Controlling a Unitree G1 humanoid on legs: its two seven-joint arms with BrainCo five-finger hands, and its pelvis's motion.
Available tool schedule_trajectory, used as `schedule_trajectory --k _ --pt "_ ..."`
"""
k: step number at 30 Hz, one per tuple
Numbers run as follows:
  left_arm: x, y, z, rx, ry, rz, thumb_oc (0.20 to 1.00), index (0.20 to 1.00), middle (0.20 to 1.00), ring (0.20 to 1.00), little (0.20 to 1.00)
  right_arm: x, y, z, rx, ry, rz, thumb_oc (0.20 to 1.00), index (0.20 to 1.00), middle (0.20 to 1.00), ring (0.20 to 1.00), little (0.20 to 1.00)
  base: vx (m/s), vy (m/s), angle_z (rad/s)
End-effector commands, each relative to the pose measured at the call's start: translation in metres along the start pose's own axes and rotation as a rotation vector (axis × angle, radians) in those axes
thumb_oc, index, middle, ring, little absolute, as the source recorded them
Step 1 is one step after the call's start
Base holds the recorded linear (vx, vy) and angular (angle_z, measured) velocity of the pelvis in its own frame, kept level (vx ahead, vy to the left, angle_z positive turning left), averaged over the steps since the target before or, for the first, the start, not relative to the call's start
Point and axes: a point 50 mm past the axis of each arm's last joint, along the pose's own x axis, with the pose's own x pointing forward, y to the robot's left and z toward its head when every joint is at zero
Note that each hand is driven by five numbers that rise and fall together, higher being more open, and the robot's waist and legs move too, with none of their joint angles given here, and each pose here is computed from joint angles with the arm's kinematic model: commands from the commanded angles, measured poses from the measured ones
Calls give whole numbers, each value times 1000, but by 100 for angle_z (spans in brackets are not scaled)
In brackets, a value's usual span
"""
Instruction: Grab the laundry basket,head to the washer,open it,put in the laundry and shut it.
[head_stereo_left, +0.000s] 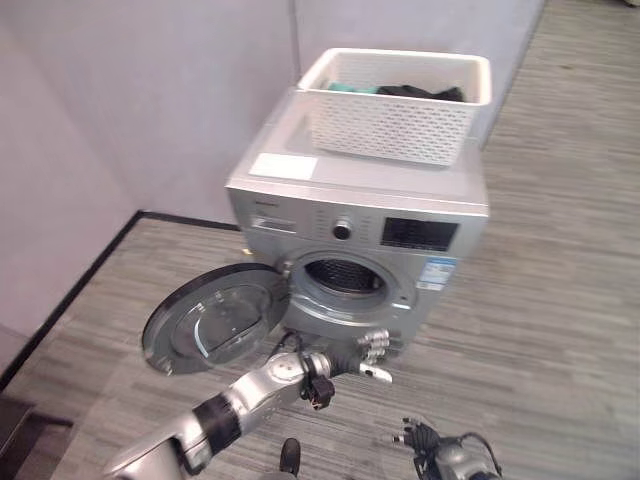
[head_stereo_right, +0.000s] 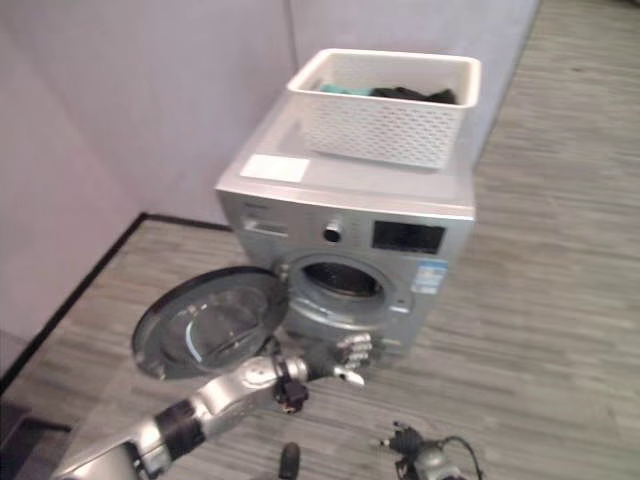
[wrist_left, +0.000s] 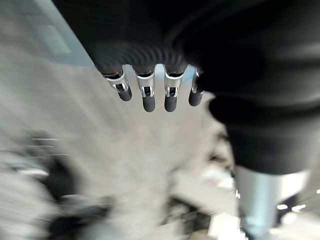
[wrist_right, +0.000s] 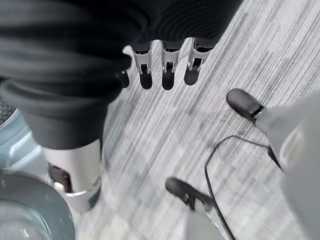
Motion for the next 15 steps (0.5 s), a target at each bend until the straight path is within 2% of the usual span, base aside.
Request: schedule_trajectory --k 1,3,6,7,8,9,10,12,15 --pt "11 40 9 176 75 267 1000 1000 1000 1000 1000 4 -4 31 -77 -58 5 1000 1000 1000 1000 1000 -67 46 -34" --pt "13 51 -12 203 233 374 1000 1000 1000 1000 1000 5 1 42 -101 -82 10 1000 1000 1000 1000 1000 -83 44 -19" --pt "-9 78 -36 179 426 537 1000 1000 1000 1000 1000 5 10 60 -96 -133 30 1000 1000 1000 1000 1000 -89 24 -27" --pt "-9 78 -36 179 425 538 1000 1000 1000 1000 1000 5 10 60 -97 -133 29 1000 1000 1000 1000 1000 -86 16 -18" --pt "-40 106 -48 164 539 673 1000 1000 1000 1000 1000 5 20 71 -132 -172 66 1000 1000 1000 1000 1000 -65 6 -16" --pt "-56 120 -49 177 581 738 1000 1000 1000 1000 1000 4 25 76 -144 -194 84 1000 1000 1000 1000 1000 -104 -15 -29" --pt "-94 156 -37 282 640 886 1000 1000 1000 1000 1000 1 29 86 -160 -252 110 1000 1000 1000 1000 1000 -67 -34 -24" --pt "-108 167 -35 381 683 896 1000 1000 1000 1000 1000 -1 26 90 -173 -283 111 1000 1000 1000 1000 1000 -36 -45 -45" --pt "-106 174 -17 477 623 937 1000 1000 1000 1000 1000 0 20 83 -177 -268 87 1000 1000 1000 1000 1000 -4 -37 -20"
